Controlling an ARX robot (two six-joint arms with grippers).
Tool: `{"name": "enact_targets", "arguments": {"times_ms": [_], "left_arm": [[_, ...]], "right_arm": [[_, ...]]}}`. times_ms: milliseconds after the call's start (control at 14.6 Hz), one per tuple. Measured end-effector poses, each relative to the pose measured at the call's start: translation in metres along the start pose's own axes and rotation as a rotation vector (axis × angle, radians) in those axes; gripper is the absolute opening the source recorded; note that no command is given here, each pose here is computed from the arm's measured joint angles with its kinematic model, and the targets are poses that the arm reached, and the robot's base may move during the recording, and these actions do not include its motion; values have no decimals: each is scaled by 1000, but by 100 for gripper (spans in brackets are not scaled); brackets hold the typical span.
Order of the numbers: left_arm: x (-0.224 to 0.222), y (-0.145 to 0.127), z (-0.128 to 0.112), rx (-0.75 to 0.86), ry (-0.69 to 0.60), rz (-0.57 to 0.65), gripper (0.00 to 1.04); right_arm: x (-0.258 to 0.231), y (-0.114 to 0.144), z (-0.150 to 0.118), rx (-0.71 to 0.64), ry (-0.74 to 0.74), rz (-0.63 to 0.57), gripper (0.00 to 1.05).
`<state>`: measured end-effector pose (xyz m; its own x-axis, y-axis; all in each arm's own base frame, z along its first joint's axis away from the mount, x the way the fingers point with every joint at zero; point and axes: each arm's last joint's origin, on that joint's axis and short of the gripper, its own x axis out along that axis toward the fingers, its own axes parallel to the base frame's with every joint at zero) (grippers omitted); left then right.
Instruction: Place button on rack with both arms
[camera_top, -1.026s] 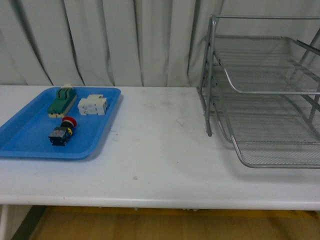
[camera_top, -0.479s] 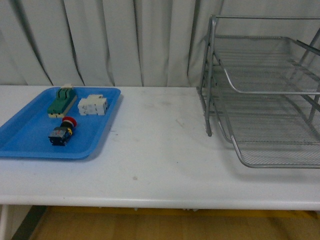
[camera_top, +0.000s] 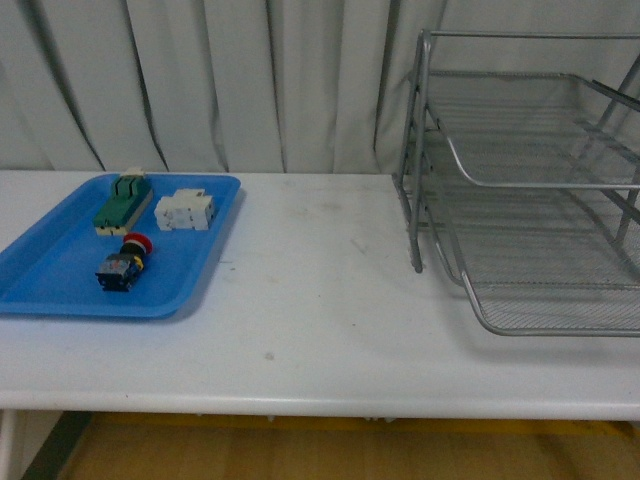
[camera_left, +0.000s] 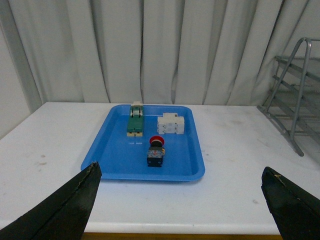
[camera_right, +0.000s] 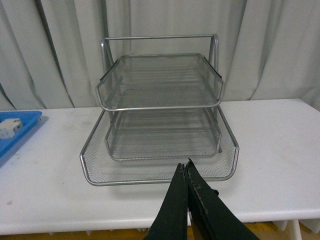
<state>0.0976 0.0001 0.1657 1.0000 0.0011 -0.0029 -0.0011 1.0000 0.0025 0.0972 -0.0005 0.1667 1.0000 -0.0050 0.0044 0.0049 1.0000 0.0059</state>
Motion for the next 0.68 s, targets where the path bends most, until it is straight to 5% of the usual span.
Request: {"name": "enact_targets", "arguments": {"times_ms": [274,684], "left_arm": [[0,0,0,0,0,0,98],[0,0,0,0,0,0,98]], "right_arm": [[0,0,0,0,1,0,2],[0,0,0,-2,1,0,84]]}}
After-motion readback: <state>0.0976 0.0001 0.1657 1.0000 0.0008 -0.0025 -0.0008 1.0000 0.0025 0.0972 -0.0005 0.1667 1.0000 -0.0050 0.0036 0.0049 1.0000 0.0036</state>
